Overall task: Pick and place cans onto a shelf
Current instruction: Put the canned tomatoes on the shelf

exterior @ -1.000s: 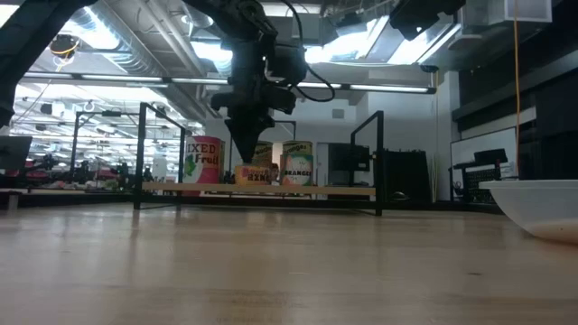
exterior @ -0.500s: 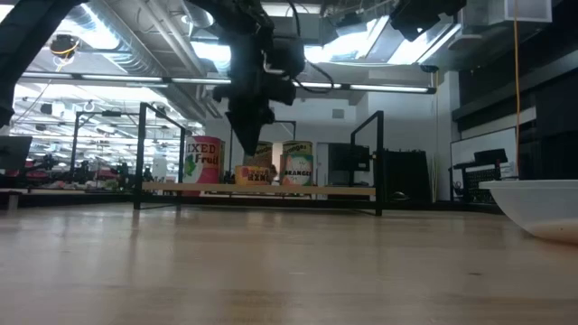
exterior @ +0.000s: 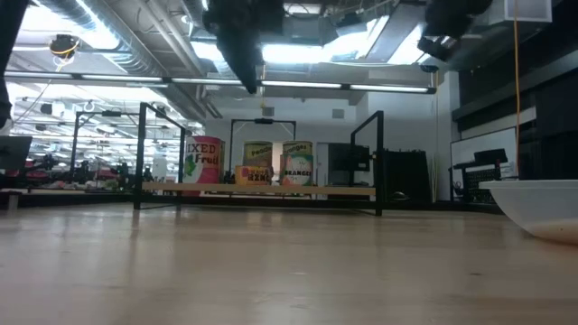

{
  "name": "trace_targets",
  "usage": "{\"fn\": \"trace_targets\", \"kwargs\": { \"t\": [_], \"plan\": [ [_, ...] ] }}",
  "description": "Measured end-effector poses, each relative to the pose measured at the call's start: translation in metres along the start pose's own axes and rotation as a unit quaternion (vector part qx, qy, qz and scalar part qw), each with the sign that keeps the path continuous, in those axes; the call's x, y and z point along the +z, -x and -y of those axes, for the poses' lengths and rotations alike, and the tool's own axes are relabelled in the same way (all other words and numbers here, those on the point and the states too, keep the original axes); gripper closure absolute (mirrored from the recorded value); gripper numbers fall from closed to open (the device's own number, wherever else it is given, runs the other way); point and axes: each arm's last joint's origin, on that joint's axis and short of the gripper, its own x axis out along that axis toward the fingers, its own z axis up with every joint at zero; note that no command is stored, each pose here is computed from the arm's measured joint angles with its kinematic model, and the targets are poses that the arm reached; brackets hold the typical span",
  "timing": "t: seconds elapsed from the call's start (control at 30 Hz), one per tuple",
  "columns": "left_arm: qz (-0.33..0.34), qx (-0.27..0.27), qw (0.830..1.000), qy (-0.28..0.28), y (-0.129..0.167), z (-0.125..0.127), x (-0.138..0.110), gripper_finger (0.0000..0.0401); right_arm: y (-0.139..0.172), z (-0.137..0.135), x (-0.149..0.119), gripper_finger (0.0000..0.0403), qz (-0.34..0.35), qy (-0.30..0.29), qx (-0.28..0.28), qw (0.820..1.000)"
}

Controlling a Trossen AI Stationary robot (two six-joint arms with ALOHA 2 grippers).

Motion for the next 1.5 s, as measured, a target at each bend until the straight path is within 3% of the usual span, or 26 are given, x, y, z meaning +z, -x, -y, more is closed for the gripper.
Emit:
{"fn": "trace_targets", "kwargs": {
  "t": [0.17, 0.3, 0.7, 1.03, 1.5],
  "plan": [
    [0.02, -0.01, 1.0, -0.009, 0.012, 0.025, 0.005, 0.0341, -0.002, -0.01, -0.014, 0.0353, -0.081, -0.154, 0.034, 0.984],
    [0.035, -0.019, 0.999, -0.033, 0.01, 0.046, 0.012, 0.0341, -0.005, -0.027, -0.026, 0.0353, -0.128, -0.224, 0.033, 0.966],
    [0.098, -0.043, 0.99, -0.089, -0.03, 0.101, 0.021, 0.0345, -0.008, -0.093, -0.067, 0.0353, -0.146, -0.327, -0.021, 0.933],
    [0.112, -0.057, 0.987, -0.1, -0.051, 0.125, 0.014, 0.0343, -0.019, -0.124, -0.095, 0.0353, -0.166, -0.409, -0.067, 0.895],
    [0.113, -0.058, 0.986, -0.105, -0.053, 0.129, 0.013, 0.0341, -0.069, -0.142, -0.123, 0.0353, -0.269, -0.413, -0.15, 0.857]
  ]
}}
